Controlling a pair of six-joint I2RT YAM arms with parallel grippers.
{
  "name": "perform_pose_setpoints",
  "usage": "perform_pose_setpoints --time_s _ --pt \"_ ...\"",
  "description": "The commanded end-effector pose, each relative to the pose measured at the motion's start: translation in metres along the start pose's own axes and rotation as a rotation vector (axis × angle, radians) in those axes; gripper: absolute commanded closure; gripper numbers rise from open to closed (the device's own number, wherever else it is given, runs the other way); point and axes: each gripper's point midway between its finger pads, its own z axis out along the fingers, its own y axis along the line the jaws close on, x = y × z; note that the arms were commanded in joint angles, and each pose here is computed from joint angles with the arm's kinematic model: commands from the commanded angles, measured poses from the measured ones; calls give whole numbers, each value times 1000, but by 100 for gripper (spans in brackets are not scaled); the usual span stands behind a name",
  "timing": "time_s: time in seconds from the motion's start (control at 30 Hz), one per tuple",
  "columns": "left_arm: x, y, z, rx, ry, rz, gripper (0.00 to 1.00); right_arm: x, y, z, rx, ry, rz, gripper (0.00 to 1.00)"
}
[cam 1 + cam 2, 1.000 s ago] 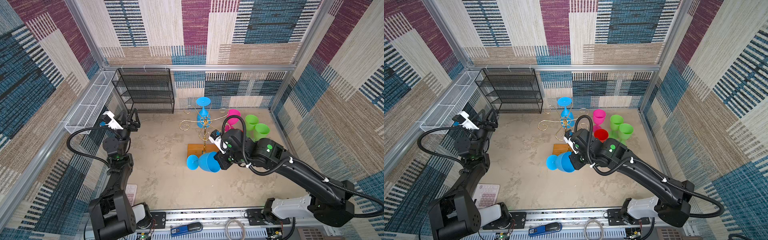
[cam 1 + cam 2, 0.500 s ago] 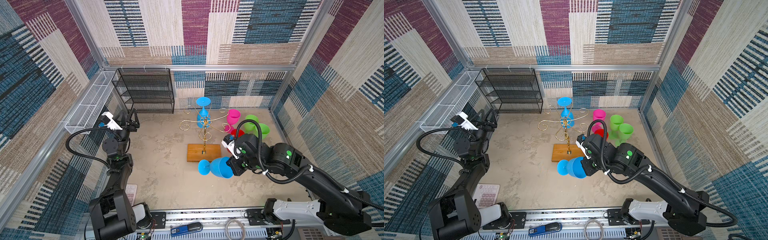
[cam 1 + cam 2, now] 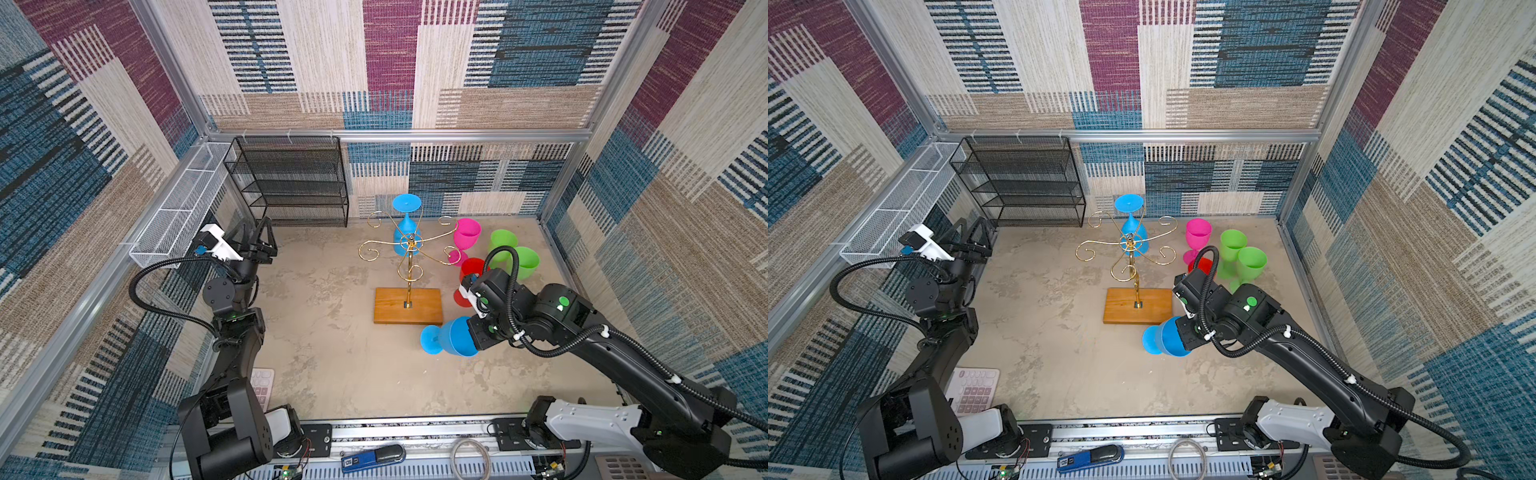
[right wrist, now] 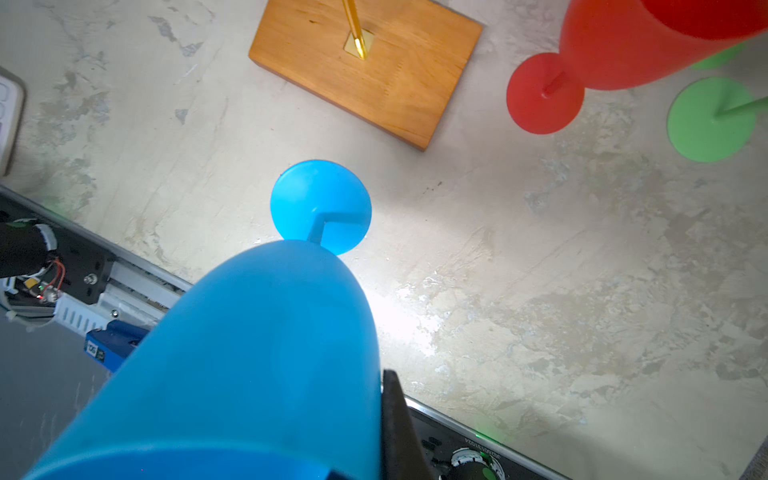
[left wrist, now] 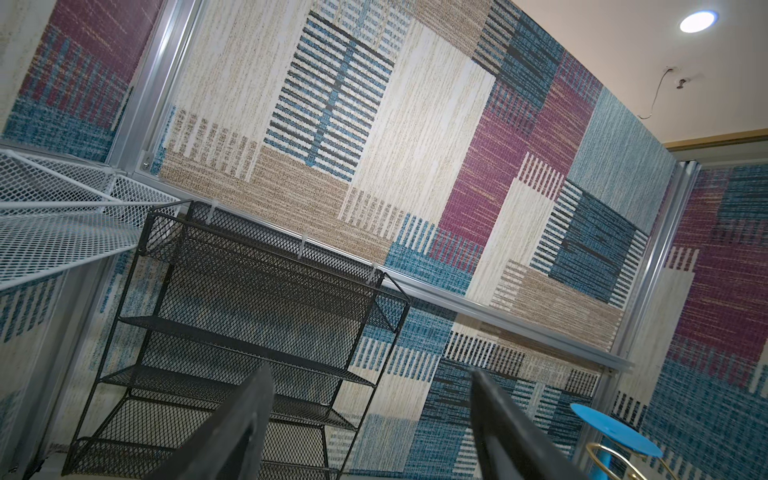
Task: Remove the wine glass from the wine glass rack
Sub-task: 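Carry the blue glass toward the robot and turn it upright with the right gripper, then lower the blue glass upright onto the table and open the right gripper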
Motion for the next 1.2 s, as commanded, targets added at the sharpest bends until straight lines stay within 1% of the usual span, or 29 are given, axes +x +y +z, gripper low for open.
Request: perform_pose_setpoints --time_s 0.0,0.37,0.57,0.97,1.17 --pt "-6 -5 -1 28 -24 -15 23 -5 -5 7 30 13 13 100" --pt "-7 -5 -3 38 -20 -13 24 -8 -23 33 101 110 -6 100" --pt "-7 -5 -4 45 -16 -6 24 -6 -31 44 136 147 10 100" --pt "-10 -11 -6 72 -15 9 25 1 -34 69 180 242 14 100" --pt "-9 -13 -8 79 -12 2 25 4 -36 74 189 260 15 99"
